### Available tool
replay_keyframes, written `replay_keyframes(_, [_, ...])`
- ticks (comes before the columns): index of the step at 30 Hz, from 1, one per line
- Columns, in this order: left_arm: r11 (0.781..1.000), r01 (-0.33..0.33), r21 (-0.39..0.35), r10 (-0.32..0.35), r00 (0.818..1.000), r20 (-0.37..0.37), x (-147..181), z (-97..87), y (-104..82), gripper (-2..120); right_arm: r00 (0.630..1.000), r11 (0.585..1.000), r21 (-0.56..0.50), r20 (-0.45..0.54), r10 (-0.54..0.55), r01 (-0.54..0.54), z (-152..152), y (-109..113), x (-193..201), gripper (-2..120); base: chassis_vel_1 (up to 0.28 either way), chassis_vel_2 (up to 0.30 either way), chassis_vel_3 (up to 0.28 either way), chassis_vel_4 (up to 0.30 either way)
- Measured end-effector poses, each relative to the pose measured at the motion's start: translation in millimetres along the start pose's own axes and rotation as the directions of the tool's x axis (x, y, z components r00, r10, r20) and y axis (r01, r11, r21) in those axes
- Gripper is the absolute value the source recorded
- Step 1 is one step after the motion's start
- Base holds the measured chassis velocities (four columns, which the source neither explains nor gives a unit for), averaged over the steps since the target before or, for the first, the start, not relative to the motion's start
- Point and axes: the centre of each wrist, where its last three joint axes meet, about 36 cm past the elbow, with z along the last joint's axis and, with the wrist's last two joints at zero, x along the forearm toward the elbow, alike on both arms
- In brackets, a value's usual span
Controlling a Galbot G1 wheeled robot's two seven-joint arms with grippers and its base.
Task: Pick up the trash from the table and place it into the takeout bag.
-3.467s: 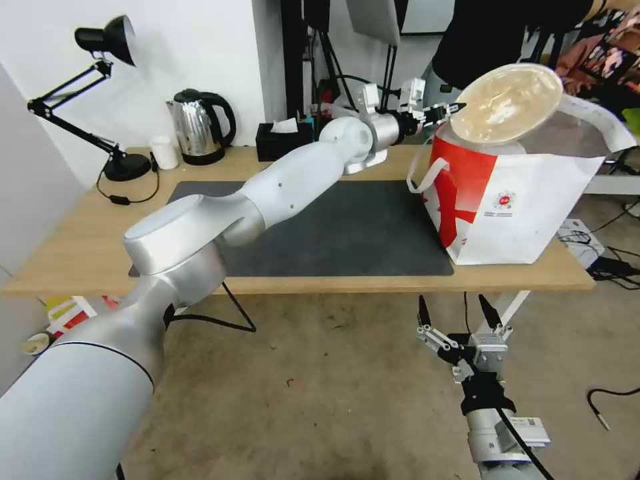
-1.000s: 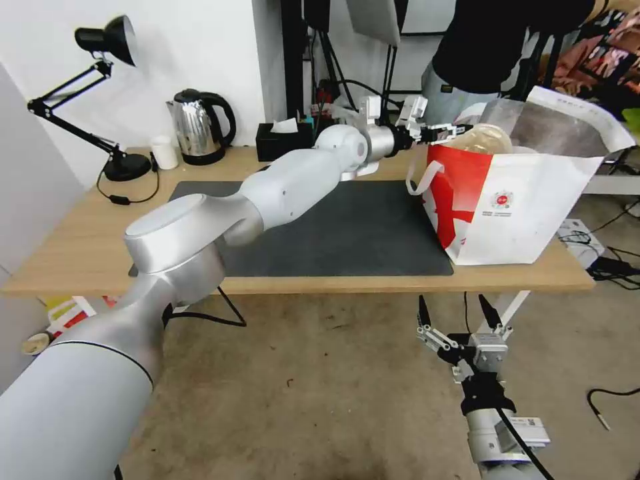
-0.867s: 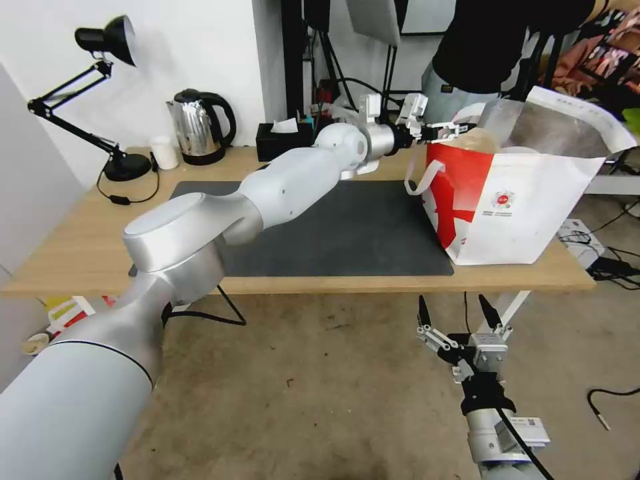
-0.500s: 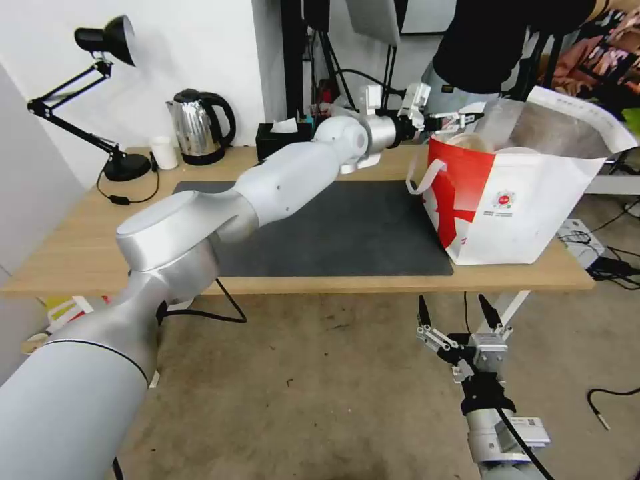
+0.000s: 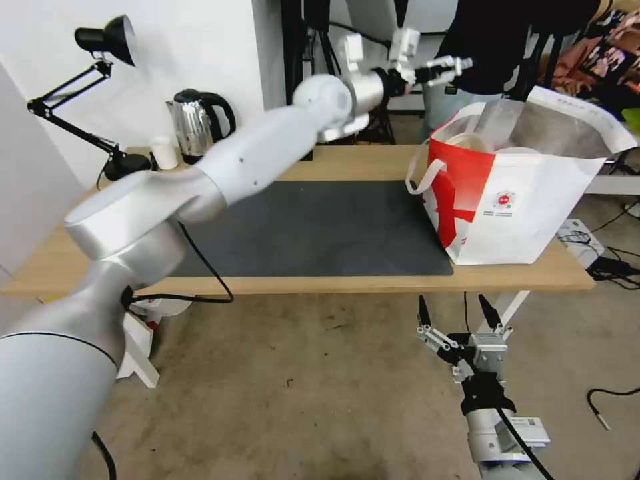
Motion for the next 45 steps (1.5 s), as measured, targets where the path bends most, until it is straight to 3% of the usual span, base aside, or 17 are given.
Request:
replay_keyframes(8, [0.983,0.134,-0.122,-0.122,0.988,0.099,81,-16.3,10.7,100,1.0,1.0,0.0,0.0,0.0,0.0,0,0,0,100,0.0,0.0,0.0,0.0])
replay_keyframes(11, [0.948,0.238,-0.213,-0.202,0.963,0.178,141,-24.2,9.5,100,1.0,1.0,0.0,0.0,0.0,0.0,0,0,0,100,0.0,0.0,0.0,0.0])
replay_keyframes(12, [0.948,0.238,-0.213,-0.202,0.963,0.178,141,-24.2,9.5,100,1.0,1.0,0.0,0.0,0.0,0.0,0,0,0,100,0.0,0.0,0.0,0.0])
replay_keyframes(15, [0.837,0.453,-0.308,-0.362,0.879,0.31,247,-7.4,-5.6,100,1.0,1.0,0.0,0.0,0.0,0.0,0,0,0,100,0.0,0.0,0.0,0.0])
replay_keyframes(16, [0.837,0.453,-0.308,-0.362,0.879,0.31,247,-7.4,-5.6,100,1.0,1.0,0.0,0.0,0.0,0.0,0,0,0,100,0.0,0.0,0.0,0.0])
replay_keyframes(19, [0.759,0.553,-0.344,-0.424,0.82,0.384,330,9.1,-39.6,100,1.0,1.0,0.0,0.0,0.0,0.0,0,0,0,100,0.0,0.0,0.0,0.0])
replay_keyframes(20, [0.729,0.587,-0.352,-0.449,0.798,0.402,358,29.2,-59.3,100,1.0,1.0,0.0,0.0,0.0,0.0,0,0,0,100,0.0,0.0,0.0,0.0])
replay_keyframes(21, [0.729,0.587,-0.352,-0.449,0.798,0.402,358,29.2,-59.3,100,1.0,1.0,0.0,0.0,0.0,0.0,0,0,0,100,0.0,0.0,0.0,0.0])
replay_keyframes(22, [0.721,0.598,-0.351,-0.46,0.791,0.404,367,41.4,-67.0,100,1.0,1.0,0.0,0.0,0.0,0.0,0,0,0,100,0.0,0.0,0.0,0.0])
replay_keyframes(24, [0.735,0.604,-0.309,-0.499,0.79,0.356,377,82.7,-76.2,100,1.0,1.0,0.0,0.0,0.0,0.0,0,0,0,100,0.0,0.0,0.0,0.0])
replay_keyframes(26, [0.737,0.61,-0.291,-0.513,0.785,0.346,379,93.9,-80.3,100,1.0,1.0,0.0,0.0,0.0,0.0,0,0,0,100,0.0,0.0,0.0,0.0])
replay_keyframes(29, [0.701,0.653,-0.287,-0.538,0.748,0.389,386,103.3,-92.7,100,1.0,1.0,0.0,0.0,0.0,0.0,0,0,0,100,0.0,0.0,0.0,0.0])
replay_keyframes(30, [0.701,0.653,-0.287,-0.538,0.748,0.389,386,103.3,-92.7,100,1.0,1.0,0.0,0.0,0.0,0.0,0,0,0,100,0.0,0.0,0.0,0.0])
replay_keyframes(34, [0.631,0.721,-0.286,-0.583,0.684,0.438,404,122.4,-110.8,100,1.0,1.0,0.0,0.0,0.0,0.0,0,0,0,100,0.0,0.0,0.0,0.0])
replay_keyframes(35, [0.631,0.721,-0.286,-0.583,0.684,0.438,404,122.4,-110.8,100,1.0,1.0,0.0,0.0,0.0,0.0,0,0,0,100,0.0,0.0,0.0,0.0])
replay_keyframes(37, [0.593,0.752,-0.288,-0.609,0.652,0.451,415,137.5,-122.8,100,1.0,1.0,0.0,0.0,0.0,0.0,0,0,0,100,0.0,0.0,0.0,0.0])
replay_keyframes(45, [0.554,0.803,-0.221,-0.687,0.59,0.424,430,192.2,-167.2,100,1.0,1.0,0.0,0.0,0.0,0.0,0,0,0,100,0.0,0.0,0.0,0.0])
